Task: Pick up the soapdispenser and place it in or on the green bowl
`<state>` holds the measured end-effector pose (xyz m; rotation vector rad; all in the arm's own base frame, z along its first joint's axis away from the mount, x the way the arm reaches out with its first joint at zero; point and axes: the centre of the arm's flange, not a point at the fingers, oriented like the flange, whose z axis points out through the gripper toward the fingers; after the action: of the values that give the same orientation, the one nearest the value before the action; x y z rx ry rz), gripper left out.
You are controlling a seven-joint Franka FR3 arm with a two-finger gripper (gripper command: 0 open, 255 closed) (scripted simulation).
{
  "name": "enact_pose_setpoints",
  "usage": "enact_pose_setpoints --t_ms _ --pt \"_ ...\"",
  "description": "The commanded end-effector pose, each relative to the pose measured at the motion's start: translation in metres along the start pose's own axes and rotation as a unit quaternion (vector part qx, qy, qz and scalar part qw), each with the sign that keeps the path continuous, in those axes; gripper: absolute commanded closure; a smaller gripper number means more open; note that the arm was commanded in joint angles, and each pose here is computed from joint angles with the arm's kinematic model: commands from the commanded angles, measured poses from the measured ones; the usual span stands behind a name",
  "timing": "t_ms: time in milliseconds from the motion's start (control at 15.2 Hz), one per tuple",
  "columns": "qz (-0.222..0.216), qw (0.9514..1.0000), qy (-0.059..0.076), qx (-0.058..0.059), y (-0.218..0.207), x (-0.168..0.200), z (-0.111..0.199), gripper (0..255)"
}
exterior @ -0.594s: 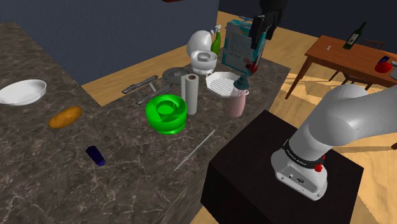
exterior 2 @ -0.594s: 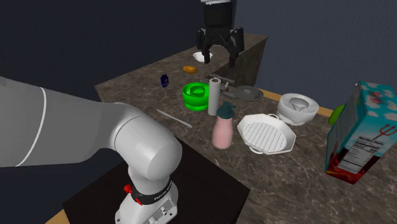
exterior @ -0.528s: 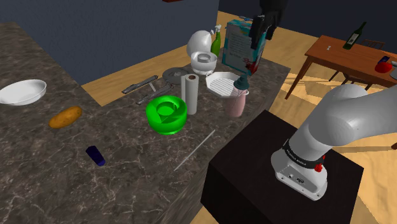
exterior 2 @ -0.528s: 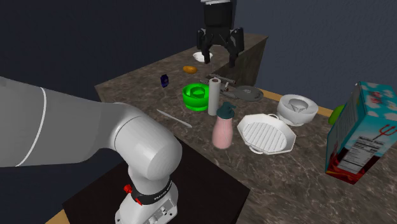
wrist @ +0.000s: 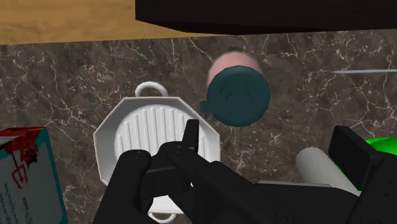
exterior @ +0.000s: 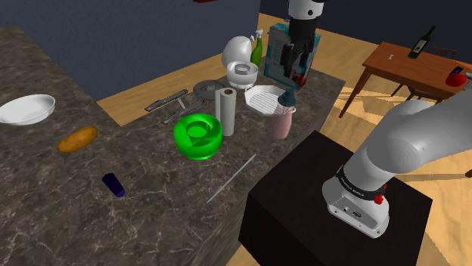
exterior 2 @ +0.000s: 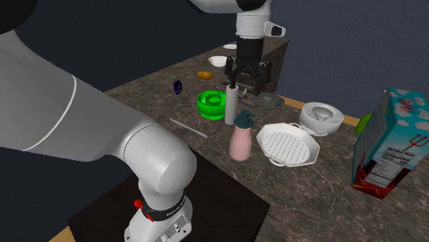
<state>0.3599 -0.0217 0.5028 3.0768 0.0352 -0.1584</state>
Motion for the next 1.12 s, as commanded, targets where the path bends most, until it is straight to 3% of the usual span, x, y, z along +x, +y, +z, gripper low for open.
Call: enact_pose_setpoints --t_ms 0,396,1056 --pt "-0.002 0.9999 -0.015 0.009 0.005 0.017 0.025 0" --pt "-0.010 0.9976 -0.060 0.034 0.016 0.062 0.100 0" --pt "-0.010 0.9973 -0.063 0.036 0.014 0.059 0.144 0"
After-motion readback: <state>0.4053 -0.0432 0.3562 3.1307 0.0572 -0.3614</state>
